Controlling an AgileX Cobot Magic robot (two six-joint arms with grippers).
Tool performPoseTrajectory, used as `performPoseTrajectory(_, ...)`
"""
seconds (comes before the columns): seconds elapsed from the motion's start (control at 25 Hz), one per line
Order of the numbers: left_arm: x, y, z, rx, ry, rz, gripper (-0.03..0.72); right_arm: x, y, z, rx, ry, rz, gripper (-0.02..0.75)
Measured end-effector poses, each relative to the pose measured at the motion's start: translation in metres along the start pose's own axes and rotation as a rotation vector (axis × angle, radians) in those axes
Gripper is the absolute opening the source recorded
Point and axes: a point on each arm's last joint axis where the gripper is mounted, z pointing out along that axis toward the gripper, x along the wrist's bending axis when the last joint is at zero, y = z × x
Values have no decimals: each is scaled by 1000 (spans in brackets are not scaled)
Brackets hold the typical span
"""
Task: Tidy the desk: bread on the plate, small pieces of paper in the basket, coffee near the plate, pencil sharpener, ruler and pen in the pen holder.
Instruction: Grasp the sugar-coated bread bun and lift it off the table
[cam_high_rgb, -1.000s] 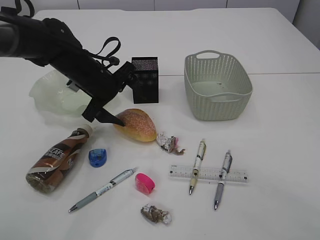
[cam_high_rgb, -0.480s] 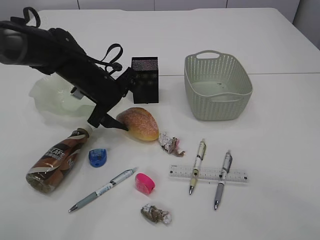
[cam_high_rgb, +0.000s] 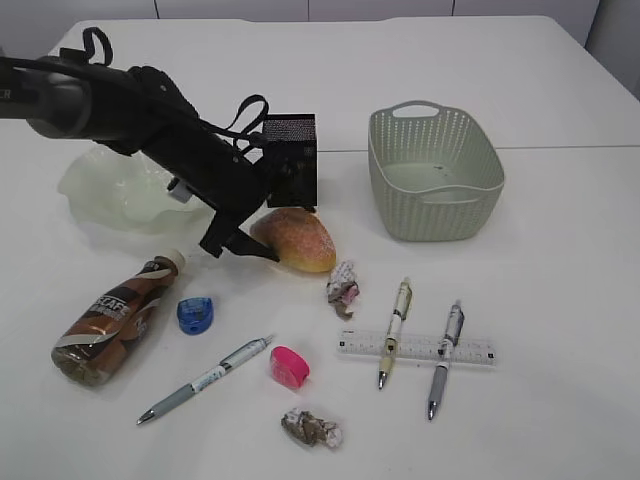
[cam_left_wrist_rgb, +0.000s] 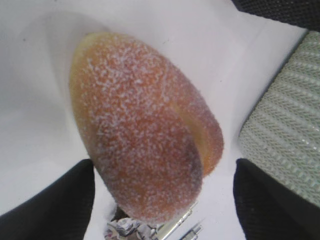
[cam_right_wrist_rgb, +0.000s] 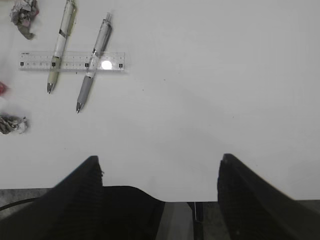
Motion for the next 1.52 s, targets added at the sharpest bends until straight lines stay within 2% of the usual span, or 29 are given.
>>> performPoseTrajectory(0.44,6,-1,8,40,34,-24,234,0,0,0,1,0,0,527)
performPoseTrajectory(0.52,7,-2,8,48,39,-27,184,0,0,0,2,0,0,527)
performPoseTrajectory(0.8,7,-1,7,57,42,-24,159,0,0,0,2,0,0,527)
performPoseTrajectory(1.0,14,7,-1,100,71,-3,155,0,0,0,2,0,0,527)
performPoseTrajectory(1.36,19,12,-25,185,118,100,152,0,-2,0,17,-2,-10,527)
performPoseTrajectory(1.52,13,15,-38,239,125,166,152,0,-2,0,21,-2,-13,527)
